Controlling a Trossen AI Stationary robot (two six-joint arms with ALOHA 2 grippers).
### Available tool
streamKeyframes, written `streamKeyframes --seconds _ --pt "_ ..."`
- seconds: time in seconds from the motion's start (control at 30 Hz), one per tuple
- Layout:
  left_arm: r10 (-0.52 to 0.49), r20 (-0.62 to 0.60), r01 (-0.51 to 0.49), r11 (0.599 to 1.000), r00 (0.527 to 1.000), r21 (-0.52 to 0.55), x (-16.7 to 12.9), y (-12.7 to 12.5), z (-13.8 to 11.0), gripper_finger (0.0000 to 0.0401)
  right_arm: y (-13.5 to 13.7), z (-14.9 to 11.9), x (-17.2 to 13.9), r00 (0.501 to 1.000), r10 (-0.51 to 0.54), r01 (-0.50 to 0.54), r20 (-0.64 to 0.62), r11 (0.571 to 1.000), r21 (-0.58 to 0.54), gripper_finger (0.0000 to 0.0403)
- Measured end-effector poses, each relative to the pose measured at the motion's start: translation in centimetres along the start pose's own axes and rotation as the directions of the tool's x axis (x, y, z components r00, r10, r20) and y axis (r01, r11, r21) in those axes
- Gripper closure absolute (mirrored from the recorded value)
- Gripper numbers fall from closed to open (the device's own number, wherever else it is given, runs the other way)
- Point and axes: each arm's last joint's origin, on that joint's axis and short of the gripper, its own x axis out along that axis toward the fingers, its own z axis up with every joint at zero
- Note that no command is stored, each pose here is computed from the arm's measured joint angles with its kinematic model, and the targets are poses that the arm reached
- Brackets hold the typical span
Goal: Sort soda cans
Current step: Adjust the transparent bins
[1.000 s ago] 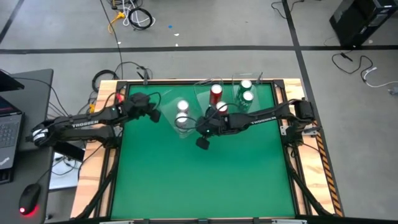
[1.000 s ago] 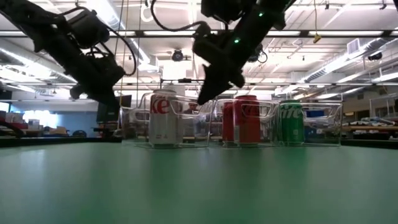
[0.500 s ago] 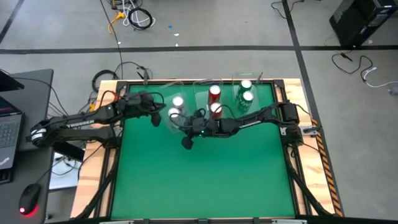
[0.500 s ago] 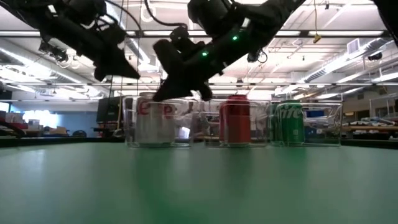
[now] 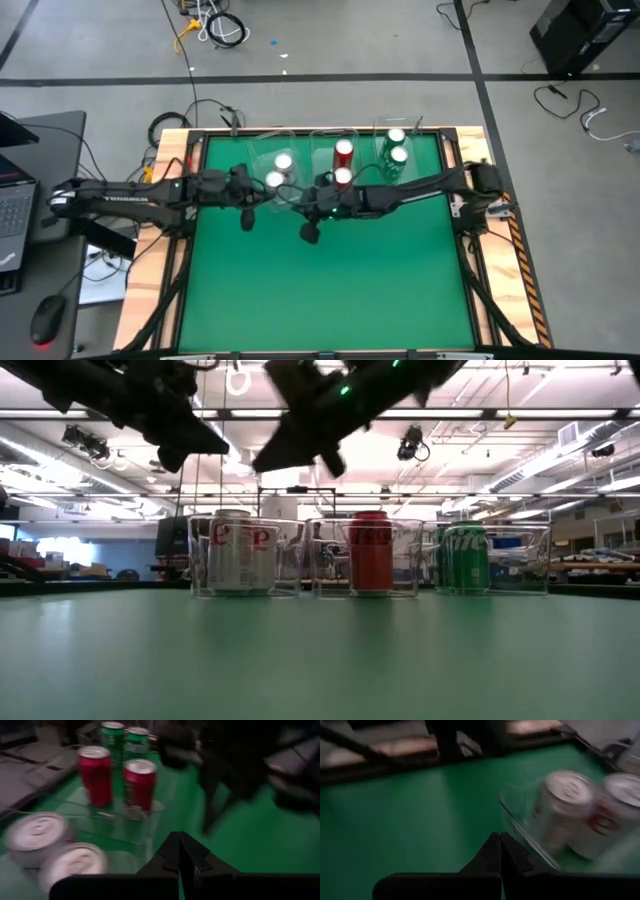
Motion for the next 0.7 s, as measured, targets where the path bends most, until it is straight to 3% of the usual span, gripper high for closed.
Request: streamKeyframes --seconds 0.27,0.43,0.57,0.7 --pt "-0.094 -0.154 0.109 0.99 0.984 0.094 1.4 -2.7 -2.2 0.0401 0.0 2.9 -8.0 0.995 -0.019 0.012 -0.099 0.998 -0.069 0.04" --pt "0.05 -0.285 -0.014 0.992 0.957 0.128 3.8 -3.0 -4.6 0.0401 -0.8 2.8 -10.5 0.976 -0.135 0.118 -0.168 0.987 -0.107 0.04" --pt "0.164 -0.355 -0.124 0.983 0.921 0.132 5.2 -2.8 -6.3 0.0401 -1.1 1.8 -10.8 0.953 -0.162 0.134 -0.257 0.983 -0.123 0.04" --pt "0.32 -0.4 -0.279 0.947 0.859 0.16 5.5 -2.2 -7.6 0.0401 -1.7 -0.8 -10.2 0.913 -0.148 0.117 -0.38 0.988 -0.103 0.04"
